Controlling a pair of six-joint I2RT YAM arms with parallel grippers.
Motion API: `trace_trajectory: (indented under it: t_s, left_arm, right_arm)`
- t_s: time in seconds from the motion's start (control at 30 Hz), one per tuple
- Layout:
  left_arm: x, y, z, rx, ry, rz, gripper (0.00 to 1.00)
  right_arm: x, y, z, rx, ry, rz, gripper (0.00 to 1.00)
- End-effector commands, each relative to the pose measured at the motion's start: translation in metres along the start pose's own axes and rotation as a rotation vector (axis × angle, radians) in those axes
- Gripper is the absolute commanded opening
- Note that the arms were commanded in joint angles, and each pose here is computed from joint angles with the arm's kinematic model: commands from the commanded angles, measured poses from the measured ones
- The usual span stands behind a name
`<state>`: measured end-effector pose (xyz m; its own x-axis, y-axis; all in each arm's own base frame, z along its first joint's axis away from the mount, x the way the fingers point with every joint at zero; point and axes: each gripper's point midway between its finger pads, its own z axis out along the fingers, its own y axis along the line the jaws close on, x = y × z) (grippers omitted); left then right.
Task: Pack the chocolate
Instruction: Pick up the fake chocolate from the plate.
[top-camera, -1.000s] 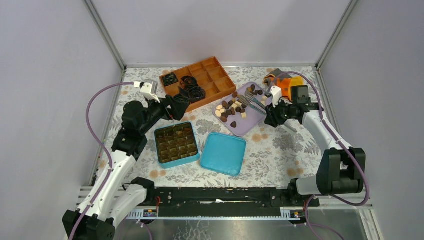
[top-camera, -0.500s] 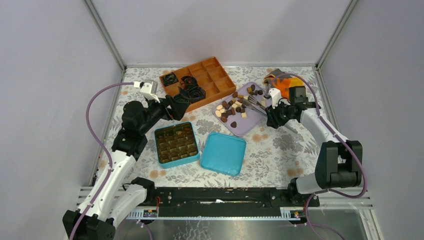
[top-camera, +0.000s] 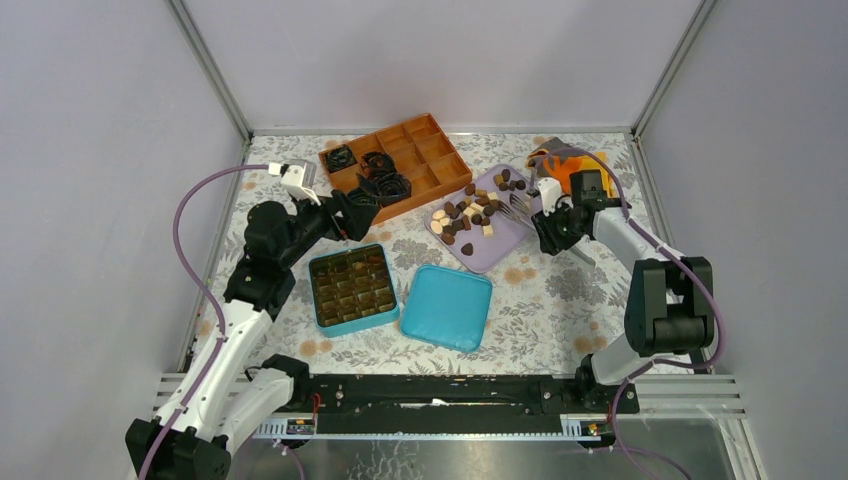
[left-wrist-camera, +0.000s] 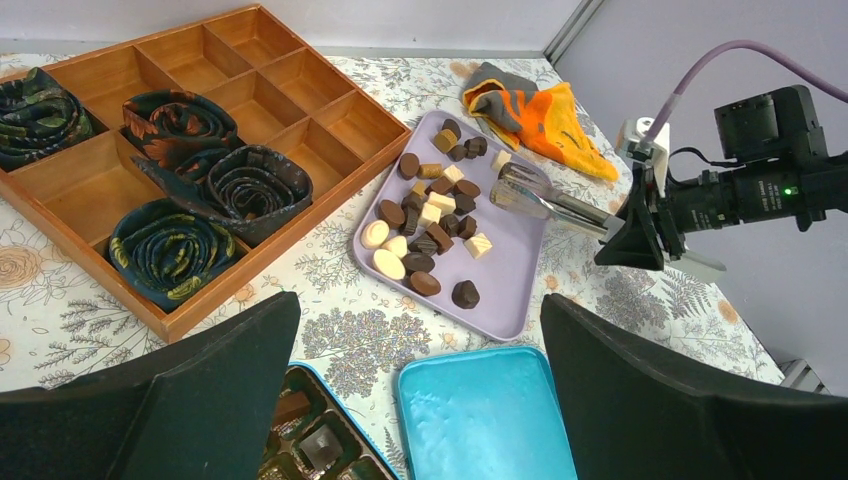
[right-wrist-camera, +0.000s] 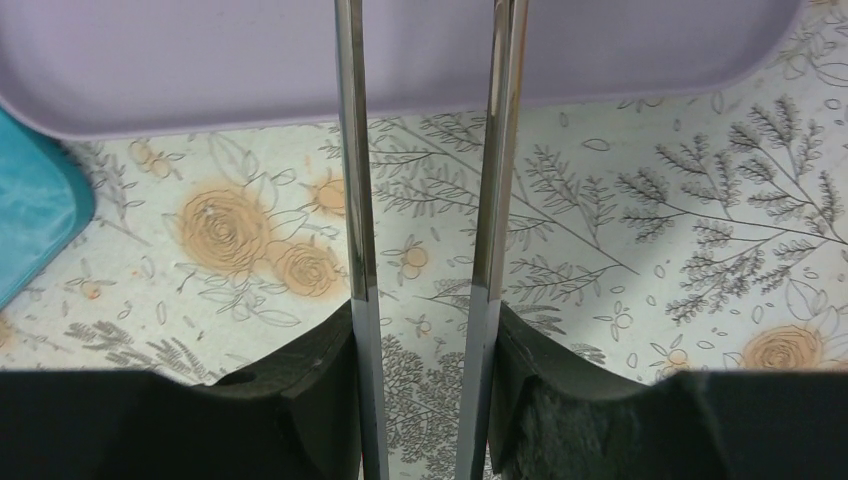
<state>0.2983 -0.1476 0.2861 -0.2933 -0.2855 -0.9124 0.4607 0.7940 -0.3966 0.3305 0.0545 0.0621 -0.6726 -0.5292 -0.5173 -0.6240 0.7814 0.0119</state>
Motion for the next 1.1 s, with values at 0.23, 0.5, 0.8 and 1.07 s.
trace_trajectory:
  t_s: [0.23, 0.5, 0.8, 1.07]
  left_arm:
    - [-0.018, -0.01, 0.0, 0.038, -0.052, 0.013, 0.99]
    - [-0.018, -0.01, 0.0, 0.04, -0.052, 0.015, 0.99]
    - [-0.018, -0.01, 0.0, 0.039, -0.053, 0.016, 0.99]
    - [-0.018, -0.01, 0.0, 0.043, -0.051, 0.014, 0.99]
  right_arm:
    - [-0.027, -0.024, 0.009, 0.057, -0.013, 0.024, 0.46]
    - [-0.03, -0.022, 0.021, 0.013, -0.001, 0.021, 0.46]
    - [-0.038, -0.011, 0.026, -0.052, -0.011, -0.021, 0.47]
    - [-0.042, -0.008, 0.032, -0.066, 0.004, -0.039, 0.47]
